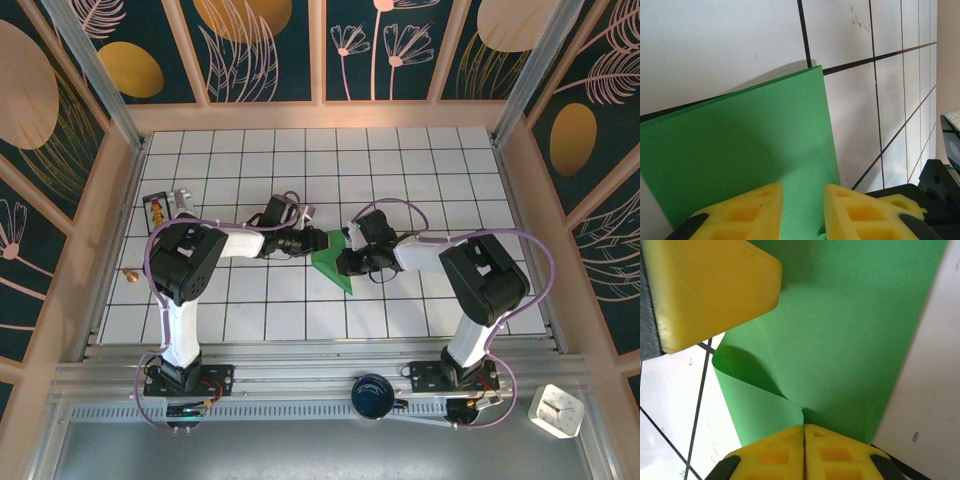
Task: Fold a paper plane with a square sheet of paper (pick it up from the middle)
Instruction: Third fold the triangle at the center of the table.
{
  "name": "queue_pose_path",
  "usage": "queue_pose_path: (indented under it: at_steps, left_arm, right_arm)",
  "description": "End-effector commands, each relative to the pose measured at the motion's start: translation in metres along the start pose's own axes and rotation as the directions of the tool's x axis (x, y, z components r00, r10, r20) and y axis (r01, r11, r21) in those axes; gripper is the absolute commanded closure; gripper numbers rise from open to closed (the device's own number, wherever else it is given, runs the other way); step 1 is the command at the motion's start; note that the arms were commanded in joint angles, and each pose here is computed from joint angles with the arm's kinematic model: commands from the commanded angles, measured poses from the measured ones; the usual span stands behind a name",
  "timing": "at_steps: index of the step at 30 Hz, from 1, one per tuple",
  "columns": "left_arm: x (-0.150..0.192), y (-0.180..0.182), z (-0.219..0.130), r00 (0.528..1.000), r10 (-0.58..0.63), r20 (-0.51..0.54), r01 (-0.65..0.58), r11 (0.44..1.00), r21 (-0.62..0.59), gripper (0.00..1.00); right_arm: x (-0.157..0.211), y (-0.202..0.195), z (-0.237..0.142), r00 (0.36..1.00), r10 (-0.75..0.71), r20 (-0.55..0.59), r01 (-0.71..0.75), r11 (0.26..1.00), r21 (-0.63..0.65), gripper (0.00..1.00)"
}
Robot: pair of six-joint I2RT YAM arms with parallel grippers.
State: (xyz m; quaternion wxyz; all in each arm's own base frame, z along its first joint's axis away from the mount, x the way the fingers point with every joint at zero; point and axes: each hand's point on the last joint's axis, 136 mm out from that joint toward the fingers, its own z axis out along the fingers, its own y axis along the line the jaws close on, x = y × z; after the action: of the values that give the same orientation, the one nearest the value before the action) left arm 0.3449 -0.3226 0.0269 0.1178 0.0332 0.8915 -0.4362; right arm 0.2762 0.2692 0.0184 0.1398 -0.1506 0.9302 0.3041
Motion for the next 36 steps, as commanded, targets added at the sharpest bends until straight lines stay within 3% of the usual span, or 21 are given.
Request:
queue_pose_path:
  at_steps: [1, 36]
  left_arm:
    - [0.021, 0.028, 0.008, 0.996, -0.054, -0.065, 0.049, 0.996, -0.078, 0.72]
    - [0.023, 0.03, 0.009, 0.996, -0.055, -0.075, 0.049, 0.996, -0.078, 0.72]
  right_arm:
    - [0.0, -0.005, -0.002, 1.0, -0.002, -0.005, 0.002, 1.0, 0.014, 0.92]
    - [-0.006, 0.002, 0.0, 1.0, -0.008, -0.01, 0.008, 1.0, -0.02, 0.92]
